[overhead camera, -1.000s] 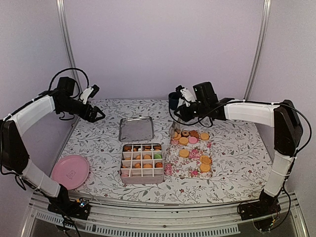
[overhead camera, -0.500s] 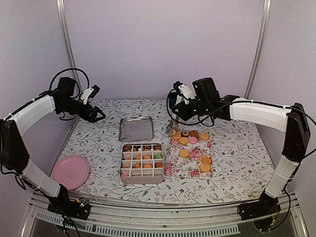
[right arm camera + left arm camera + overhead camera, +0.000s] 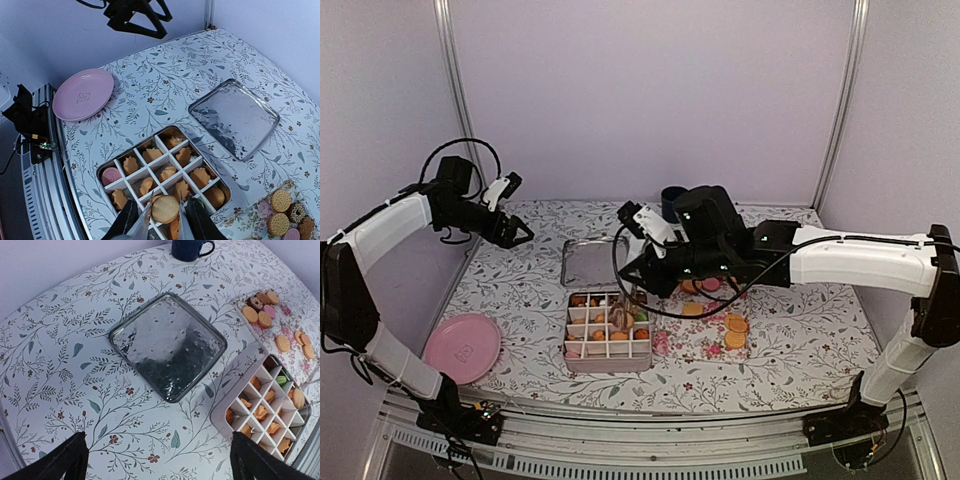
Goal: Pack the cookies
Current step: Place the fake cookies in the empty pocket of the box.
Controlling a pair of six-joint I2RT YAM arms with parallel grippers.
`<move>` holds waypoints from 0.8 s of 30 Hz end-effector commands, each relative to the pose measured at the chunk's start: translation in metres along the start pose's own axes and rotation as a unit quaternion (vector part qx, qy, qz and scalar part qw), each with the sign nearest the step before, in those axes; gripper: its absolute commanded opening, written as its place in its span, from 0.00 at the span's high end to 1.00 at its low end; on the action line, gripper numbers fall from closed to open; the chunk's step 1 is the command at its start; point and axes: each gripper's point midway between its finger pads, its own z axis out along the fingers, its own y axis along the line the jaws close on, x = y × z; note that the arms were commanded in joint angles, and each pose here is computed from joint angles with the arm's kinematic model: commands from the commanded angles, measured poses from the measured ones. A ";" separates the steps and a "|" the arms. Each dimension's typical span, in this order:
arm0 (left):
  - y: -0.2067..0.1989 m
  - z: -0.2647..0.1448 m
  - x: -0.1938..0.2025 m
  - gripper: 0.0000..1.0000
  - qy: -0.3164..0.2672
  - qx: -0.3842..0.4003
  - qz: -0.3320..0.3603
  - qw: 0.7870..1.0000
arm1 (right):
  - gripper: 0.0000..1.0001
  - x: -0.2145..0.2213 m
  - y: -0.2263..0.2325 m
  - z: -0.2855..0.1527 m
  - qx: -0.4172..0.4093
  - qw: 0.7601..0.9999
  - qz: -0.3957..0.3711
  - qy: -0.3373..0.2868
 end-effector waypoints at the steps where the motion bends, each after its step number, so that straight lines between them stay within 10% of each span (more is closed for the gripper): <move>1: 0.000 -0.002 -0.007 0.01 -0.003 0.001 0.006 1.000 | 0.94 -0.003 0.026 -0.005 -0.022 1.000 0.014 -0.008; 24: 0.001 -0.001 -0.008 0.01 -0.003 0.003 0.008 1.000 | 0.70 0.020 0.049 0.002 -0.060 0.998 0.017 0.018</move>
